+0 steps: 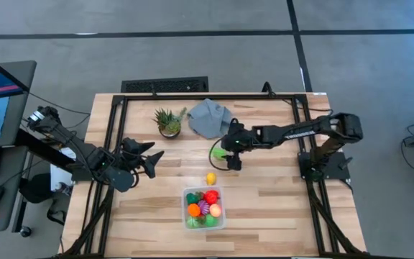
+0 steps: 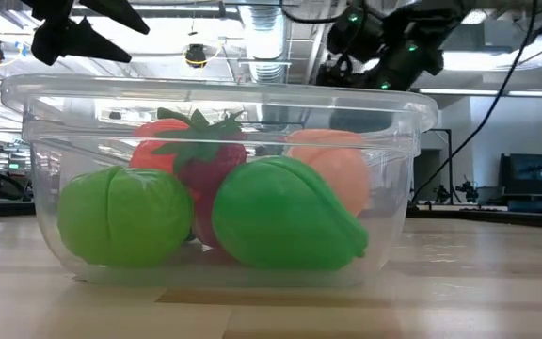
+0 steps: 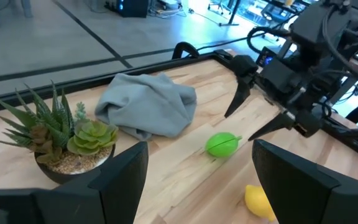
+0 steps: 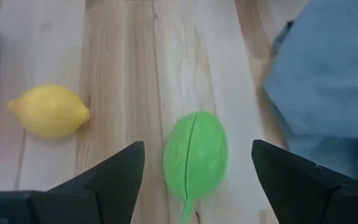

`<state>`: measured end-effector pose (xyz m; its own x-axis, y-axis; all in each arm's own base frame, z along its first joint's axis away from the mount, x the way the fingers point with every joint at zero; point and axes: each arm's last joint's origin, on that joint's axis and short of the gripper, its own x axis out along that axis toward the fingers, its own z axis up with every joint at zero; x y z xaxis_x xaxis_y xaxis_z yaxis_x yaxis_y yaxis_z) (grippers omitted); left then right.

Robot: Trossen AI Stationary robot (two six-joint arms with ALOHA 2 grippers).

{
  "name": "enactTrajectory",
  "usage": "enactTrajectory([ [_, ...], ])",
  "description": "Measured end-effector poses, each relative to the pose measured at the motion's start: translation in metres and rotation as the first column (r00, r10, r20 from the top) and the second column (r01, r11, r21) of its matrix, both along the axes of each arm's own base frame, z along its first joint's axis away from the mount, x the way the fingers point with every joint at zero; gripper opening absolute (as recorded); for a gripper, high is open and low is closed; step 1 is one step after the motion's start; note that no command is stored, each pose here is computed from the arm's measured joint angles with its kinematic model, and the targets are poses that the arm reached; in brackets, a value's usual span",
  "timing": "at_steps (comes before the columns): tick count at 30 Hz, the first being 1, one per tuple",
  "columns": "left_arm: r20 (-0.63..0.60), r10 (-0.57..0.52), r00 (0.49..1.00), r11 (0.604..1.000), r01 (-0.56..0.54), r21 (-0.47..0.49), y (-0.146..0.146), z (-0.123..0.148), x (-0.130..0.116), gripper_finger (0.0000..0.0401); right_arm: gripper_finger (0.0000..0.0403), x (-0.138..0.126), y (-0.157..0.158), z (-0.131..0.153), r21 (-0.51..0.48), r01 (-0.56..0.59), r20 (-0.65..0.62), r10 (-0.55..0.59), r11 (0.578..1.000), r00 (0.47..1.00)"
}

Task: Pick and placing Produce into tupperware
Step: Put the melon into the transparent bin

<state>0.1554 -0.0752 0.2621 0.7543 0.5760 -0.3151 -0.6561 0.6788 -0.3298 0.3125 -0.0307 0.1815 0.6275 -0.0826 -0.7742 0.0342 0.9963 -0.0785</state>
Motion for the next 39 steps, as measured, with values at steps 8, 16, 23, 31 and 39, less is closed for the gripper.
enactTrajectory([
  [8, 0.001, -0.014, 1.000, 0.999, 0.014, -0.035, -0.001, 0.000, 0.000, 0.0279, 0.0322, 0.022, -0.015, -0.014, 0.048, 0.008, -0.104, -0.003, 0.999, 0.995],
  [16, -0.010, -0.031, 0.999, 0.998, 0.030, -0.047, -0.001, -0.001, 0.000, 0.0279, 0.0322, 0.034, -0.026, -0.019, 0.065, 0.017, -0.123, -0.009, 0.998, 0.992],
  [23, -0.035, -0.036, 0.999, 0.998, 0.035, -0.043, -0.001, -0.003, -0.001, 0.0279, 0.0329, 0.034, -0.026, -0.032, 0.089, -0.002, -0.196, 0.020, 0.996, 0.980],
  [31, -0.043, -0.034, 0.998, 0.999, 0.032, -0.042, 0.000, -0.004, -0.002, 0.0279, 0.0337, 0.031, -0.026, -0.037, 0.105, 0.002, -0.246, 0.024, 0.994, 0.969],
  [39, -0.042, -0.033, 0.999, 0.999, 0.031, -0.045, 0.000, -0.004, -0.002, 0.0279, 0.0327, 0.029, -0.031, -0.038, 0.100, 0.016, -0.262, 0.011, 0.995, 0.965],
])
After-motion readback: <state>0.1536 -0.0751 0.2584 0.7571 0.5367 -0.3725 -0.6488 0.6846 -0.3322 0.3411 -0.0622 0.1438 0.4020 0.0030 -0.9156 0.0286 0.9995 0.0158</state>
